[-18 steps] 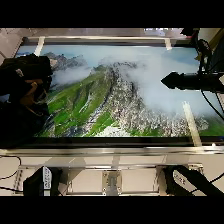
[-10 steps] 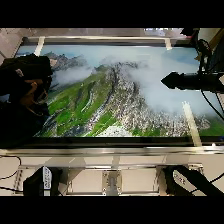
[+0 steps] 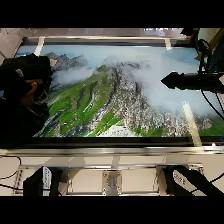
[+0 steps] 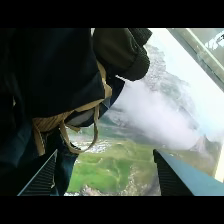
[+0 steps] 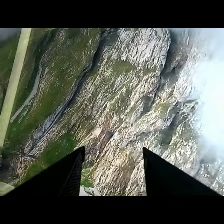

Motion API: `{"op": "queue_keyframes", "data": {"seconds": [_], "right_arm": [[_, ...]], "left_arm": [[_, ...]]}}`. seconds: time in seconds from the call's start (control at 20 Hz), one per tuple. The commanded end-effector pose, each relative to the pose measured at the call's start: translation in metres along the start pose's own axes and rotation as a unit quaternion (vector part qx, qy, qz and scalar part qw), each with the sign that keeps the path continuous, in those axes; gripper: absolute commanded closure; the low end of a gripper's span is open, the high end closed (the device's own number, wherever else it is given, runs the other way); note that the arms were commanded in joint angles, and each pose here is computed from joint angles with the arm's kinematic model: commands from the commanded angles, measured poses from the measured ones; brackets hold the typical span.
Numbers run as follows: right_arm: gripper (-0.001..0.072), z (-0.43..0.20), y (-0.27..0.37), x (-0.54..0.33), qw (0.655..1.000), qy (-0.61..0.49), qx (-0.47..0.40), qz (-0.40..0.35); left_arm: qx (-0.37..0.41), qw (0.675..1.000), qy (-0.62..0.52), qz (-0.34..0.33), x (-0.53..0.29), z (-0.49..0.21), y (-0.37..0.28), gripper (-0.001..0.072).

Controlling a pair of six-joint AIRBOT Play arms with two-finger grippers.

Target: Fold the clothes and pants, and hang the long-sleeved shirts on hangers.

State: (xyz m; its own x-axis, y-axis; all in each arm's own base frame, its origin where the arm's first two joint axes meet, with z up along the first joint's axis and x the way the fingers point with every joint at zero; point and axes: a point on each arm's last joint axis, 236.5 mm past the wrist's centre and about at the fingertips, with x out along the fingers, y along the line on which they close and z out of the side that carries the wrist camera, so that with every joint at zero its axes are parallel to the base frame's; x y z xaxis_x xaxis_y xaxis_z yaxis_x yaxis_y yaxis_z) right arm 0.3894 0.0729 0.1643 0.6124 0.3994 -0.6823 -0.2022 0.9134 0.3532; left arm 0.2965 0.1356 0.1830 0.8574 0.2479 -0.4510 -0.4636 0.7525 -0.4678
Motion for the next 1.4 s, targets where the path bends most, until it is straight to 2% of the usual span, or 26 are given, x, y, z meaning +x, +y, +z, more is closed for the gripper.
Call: {"op": "queue_keyframes", "data": {"seconds": [0.0, 0.25, 0.45, 0.55, 0.65, 0.75, 0.9, 0.95, 1.05, 1.1, 1.15, 1.25, 1.35], "right_arm": [[0.0302, 0.010, -0.002, 0.000, 1.000, -0.020, 0.000, -0.004], [0.0302, 0.035, -0.007, -0.002, 0.997, -0.073, 0.000, -0.016], [0.0302, 0.044, -0.009, -0.004, 0.995, -0.093, 0.000, -0.020], [0.0302, 0.044, -0.009, -0.004, 0.996, -0.093, 0.000, -0.020], [0.0302, 0.042, -0.009, -0.004, 0.996, -0.090, 0.001, -0.019], [0.0302, 0.042, -0.009, -0.004, 0.996, -0.089, 0.000, -0.020], [0.0300, 0.037, -0.008, -0.003, 0.997, -0.078, 0.000, -0.018], [0.0286, 0.030, -0.007, -0.002, 0.998, -0.064, -0.001, -0.015], [0.0120, 0.014, -0.004, 0.000, 1.000, -0.030, -0.002, -0.010], [0.0054, 0.007, -0.003, 0.000, 1.000, -0.014, -0.002, -0.007], [0.0032, 0.001, -0.002, 0.000, 1.000, -0.002, -0.003, -0.005], [0.0031, -0.003, -0.004, 0.000, 1.000, 0.006, -0.005, -0.008], [0.0032, -0.002, -0.004, 0.000, 1.000, 0.004, -0.005, -0.009]], "left_arm": [[0.029, 0.999, -0.006, 0.018, 0.009, 0.006, 0.011, -0.0008], [0.216, 0.968, 0.076, 0.107, 0.016, 0.001, 0.058, -0.0008], [0.291, 0.948, 0.090, 0.097, -0.001, 0.011, 0.044, -0.0008], [0.340, 0.923, 0.100, 0.148, -0.009, 0.018, 0.068, 0.0001], [0.382, 0.889, 0.124, 0.220, -0.020, 0.027, 0.104, 0.0168], [0.392, 0.877, 0.142, 0.238, -0.016, 0.026, 0.118, 0.0169], [0.386, 0.876, 0.188, 0.218, 0.016, 0.005, 0.125, 0.0167], [0.383, 0.873, 0.213, 0.214, 0.028, -0.006, 0.132, 0.0154], [0.370, 0.862, 0.276, 0.211, 0.043, -0.034, 0.150, 0.0037], [0.367, 0.852, 0.307, 0.213, 0.045, -0.046, 0.159, 0.0034], [0.372, 0.837, 0.336, 0.217, 0.046, -0.056, 0.170, 0.0033], [0.401, 0.812, 0.367, 0.214, 0.053, -0.064, 0.182, 0.0033], [0.420, 0.806, 0.360, 0.209, 0.068, -0.063, 0.184, 0.0034]]}}
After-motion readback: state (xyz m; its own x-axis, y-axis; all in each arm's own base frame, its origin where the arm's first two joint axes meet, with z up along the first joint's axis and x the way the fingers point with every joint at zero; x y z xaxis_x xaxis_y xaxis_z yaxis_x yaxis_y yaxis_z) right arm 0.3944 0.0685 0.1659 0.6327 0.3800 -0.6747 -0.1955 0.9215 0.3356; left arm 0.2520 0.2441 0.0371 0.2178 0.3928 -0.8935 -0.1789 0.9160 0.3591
